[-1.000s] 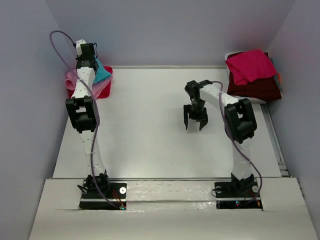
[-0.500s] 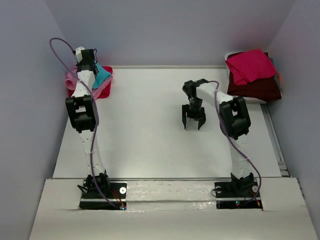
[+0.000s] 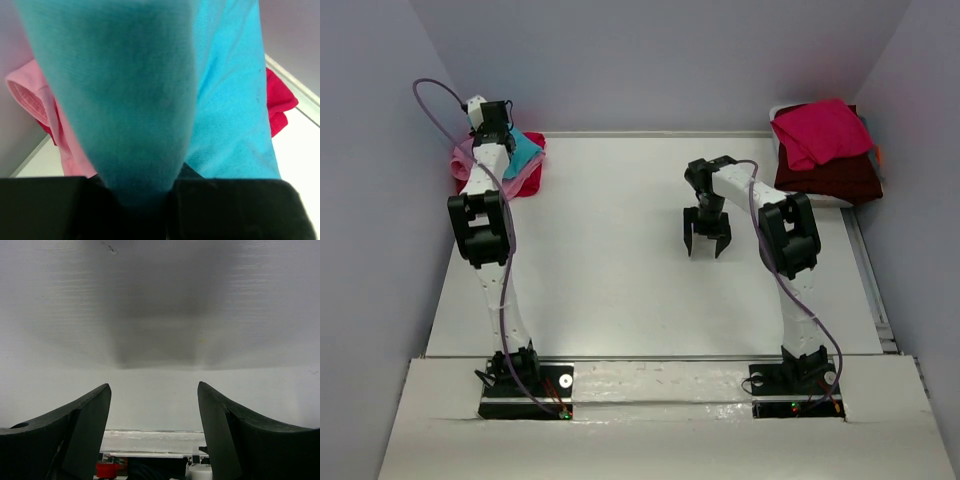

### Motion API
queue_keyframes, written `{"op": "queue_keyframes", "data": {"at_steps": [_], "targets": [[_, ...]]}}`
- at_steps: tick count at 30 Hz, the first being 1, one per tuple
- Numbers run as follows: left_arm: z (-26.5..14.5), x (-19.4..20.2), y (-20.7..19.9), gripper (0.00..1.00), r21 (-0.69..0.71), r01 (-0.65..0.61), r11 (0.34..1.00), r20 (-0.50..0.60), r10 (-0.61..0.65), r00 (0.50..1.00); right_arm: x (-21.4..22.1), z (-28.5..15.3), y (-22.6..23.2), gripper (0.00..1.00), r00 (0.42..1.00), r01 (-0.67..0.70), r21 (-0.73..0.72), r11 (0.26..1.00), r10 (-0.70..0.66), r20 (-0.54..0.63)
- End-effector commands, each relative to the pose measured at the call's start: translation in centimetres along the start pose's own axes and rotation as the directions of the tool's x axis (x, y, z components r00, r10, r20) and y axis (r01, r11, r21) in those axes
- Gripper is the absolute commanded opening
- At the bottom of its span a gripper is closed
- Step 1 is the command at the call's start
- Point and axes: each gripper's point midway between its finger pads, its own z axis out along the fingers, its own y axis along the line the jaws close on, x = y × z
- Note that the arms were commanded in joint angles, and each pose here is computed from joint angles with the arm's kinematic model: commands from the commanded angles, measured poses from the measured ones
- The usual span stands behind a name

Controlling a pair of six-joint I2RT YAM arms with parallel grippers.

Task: Fold and stack the t-shirts
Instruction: Put the neatly folded tshirt into the corner of the board with the left arm

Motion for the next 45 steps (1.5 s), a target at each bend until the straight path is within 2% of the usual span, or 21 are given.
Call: {"op": "queue_keyframes", "data": {"at_steps": [1, 7, 8, 10, 11, 14, 18, 23, 27, 31, 36, 39, 43, 45], "targets": [[-4.6, -8.1, 0.0, 0.06, 0.065, 0.117, 0.991, 0.168, -0.127, 0.978, -0.1, -0.6, -0.4, 0.76, 1.000, 0.005, 0.011, 1.000, -0.005, 0.015], [-7.3, -11.2, -3.6, 0.06, 0.282, 0.131, 0.950, 0.188, -0.189, 0.964, 0.0, -0.6, -0.8, 0.76, 1.000, -0.005, 0.009, 1.000, 0.004, 0.013], [-8.3, -12.0, -5.2, 0.06, 0.373, 0.125, 0.919, 0.195, -0.209, 0.958, 0.0, -0.6, -0.8, 0.76, 1.000, -0.004, 0.008, 1.000, 0.004, 0.015], [-9.4, -11.7, -6.8, 0.06, 0.455, 0.122, 0.882, 0.180, -0.225, 0.958, 0.0, -0.7, -0.8, 0.76, 1.000, -0.006, 0.009, 1.000, 0.006, 0.017], [-10.8, -13.1, -7.7, 0.06, 0.516, 0.123, 0.847, 0.200, -0.260, 0.945, -0.1, -0.8, -0.8, 0.76, 1.000, -0.002, 0.008, 1.000, 0.002, 0.019], [-13.2, -13.8, -9.8, 0.06, 0.604, 0.117, 0.788, 0.196, -0.290, 0.937, 0.0, -1.0, -0.9, 0.76, 1.000, -0.001, 0.012, 1.000, 0.001, 0.022], [-15.6, -15.0, -11.2, 0.06, 0.647, 0.098, 0.756, 0.229, -0.315, 0.921, 0.2, -1.0, -1.0, 0.76, 1.000, -0.003, 0.015, 1.000, 0.002, 0.022], [-18.4, -17.3, -11.1, 0.06, 0.654, 0.111, 0.749, 0.282, -0.377, 0.882, 0.3, -1.0, -1.2, 0.76, 1.000, -0.001, 0.019, 1.000, 0.001, 0.024], [-17.8, -17.0, -8.9, 0.06, 0.584, 0.161, 0.795, 0.317, -0.406, 0.857, 0.3, -1.2, -1.6, 0.76, 1.000, -0.010, 0.021, 1.000, 0.010, 0.026], [-15.6, -14.9, -6.6, 0.06, 0.519, 0.188, 0.834, 0.315, -0.391, 0.865, 0.5, -1.0, -1.7, 0.76, 1.000, -0.011, 0.023, 1.000, 0.010, 0.022], [-14.7, -14.6, -5.3, 0.06, 0.502, 0.202, 0.841, 0.313, -0.394, 0.864, 0.5, -0.9, -1.6, 0.76, 1.000, -0.011, 0.017, 1.000, 0.011, 0.015], [-13.0, -12.8, -4.8, 0.06, 0.459, 0.220, 0.861, 0.293, -0.381, 0.877, 0.4, -0.9, -1.5, 0.76, 1.000, -0.011, 0.015, 1.000, 0.011, 0.014], [-9.2, -7.2, -3.4, 0.06, 0.395, 0.317, 0.862, 0.159, -0.404, 0.901, 0.6, -0.6, -1.6, 0.76, 1.000, -0.012, 0.016, 1.000, 0.011, 0.006], [-8.1, -5.0, -3.7, 0.06, 0.391, 0.321, 0.862, 0.109, -0.390, 0.914, 0.6, -0.6, -1.6, 0.76, 1.000, -0.009, 0.017, 1.000, 0.009, 0.003]]}}
